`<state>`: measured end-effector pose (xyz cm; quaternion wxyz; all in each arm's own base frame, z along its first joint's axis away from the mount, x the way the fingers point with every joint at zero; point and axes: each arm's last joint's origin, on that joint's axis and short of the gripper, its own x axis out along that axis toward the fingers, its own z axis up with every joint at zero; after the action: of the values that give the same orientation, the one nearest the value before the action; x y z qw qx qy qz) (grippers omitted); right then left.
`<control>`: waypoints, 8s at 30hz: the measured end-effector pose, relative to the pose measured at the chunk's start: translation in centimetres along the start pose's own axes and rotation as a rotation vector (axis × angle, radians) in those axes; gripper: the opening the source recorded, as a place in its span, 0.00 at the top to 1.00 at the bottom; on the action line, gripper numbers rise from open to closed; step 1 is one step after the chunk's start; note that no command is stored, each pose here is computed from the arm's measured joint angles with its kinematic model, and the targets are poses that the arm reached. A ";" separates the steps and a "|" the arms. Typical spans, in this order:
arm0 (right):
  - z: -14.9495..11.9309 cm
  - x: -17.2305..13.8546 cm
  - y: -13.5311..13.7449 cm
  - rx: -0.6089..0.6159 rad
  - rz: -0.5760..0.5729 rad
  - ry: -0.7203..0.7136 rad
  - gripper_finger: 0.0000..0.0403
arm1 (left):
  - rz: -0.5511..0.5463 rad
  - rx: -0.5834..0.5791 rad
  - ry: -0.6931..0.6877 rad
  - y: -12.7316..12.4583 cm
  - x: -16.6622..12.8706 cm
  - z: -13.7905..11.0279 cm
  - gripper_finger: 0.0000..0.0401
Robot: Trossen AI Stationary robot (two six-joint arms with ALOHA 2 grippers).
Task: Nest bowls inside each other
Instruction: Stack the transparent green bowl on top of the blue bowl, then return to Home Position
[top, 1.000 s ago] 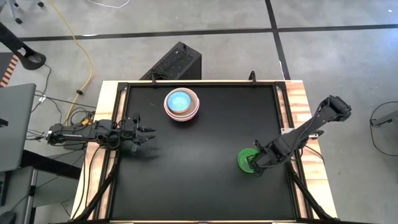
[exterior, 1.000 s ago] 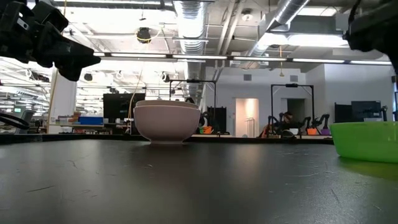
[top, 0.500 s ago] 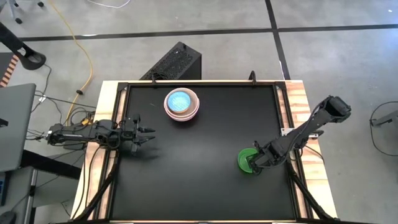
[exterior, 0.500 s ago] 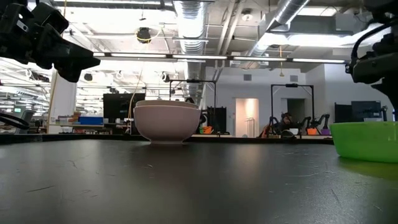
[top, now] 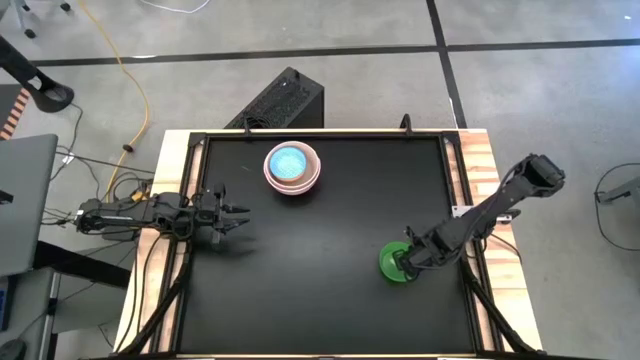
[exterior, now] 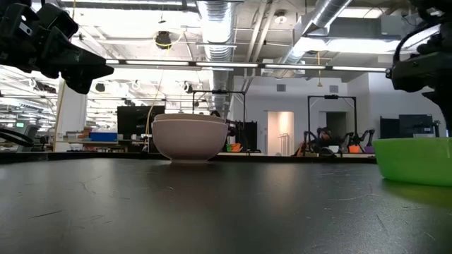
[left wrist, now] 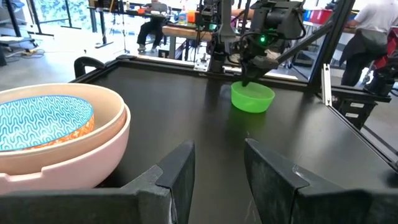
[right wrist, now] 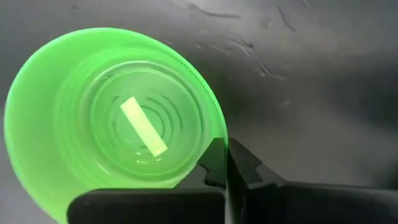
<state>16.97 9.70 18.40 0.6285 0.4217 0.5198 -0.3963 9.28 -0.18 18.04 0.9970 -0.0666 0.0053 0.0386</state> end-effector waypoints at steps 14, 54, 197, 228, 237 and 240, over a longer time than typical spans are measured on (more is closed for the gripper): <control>6.9 -8.4 5.3 -0.056 0.256 -0.277 0.99 | 0.005 0.019 0.004 0.0 0.0 0.0 0.68; 35.4 -3.3 17.9 -0.243 0.401 -0.395 1.00 | 0.015 0.010 0.080 0.1 0.0 -0.7 0.68; 6.8 2.7 -7.1 -0.964 0.814 -1.106 0.97 | 0.121 0.034 0.066 0.4 -0.1 -0.7 0.68; 6.8 2.8 -7.1 -0.965 0.815 -1.103 0.97 | 0.121 0.035 0.066 0.4 -0.1 -0.7 0.68; 6.8 2.8 -7.1 -0.965 0.815 -1.103 0.97 | 0.121 0.035 0.066 0.4 -0.1 -0.7 0.68; 6.8 2.8 -7.1 -0.965 0.815 -1.103 0.97 | 0.121 0.035 0.066 0.4 -0.1 -0.7 0.68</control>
<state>12.88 0.77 15.55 0.9981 0.0069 0.0572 -0.0216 9.19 0.15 17.26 0.9931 -0.0502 0.0430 0.0964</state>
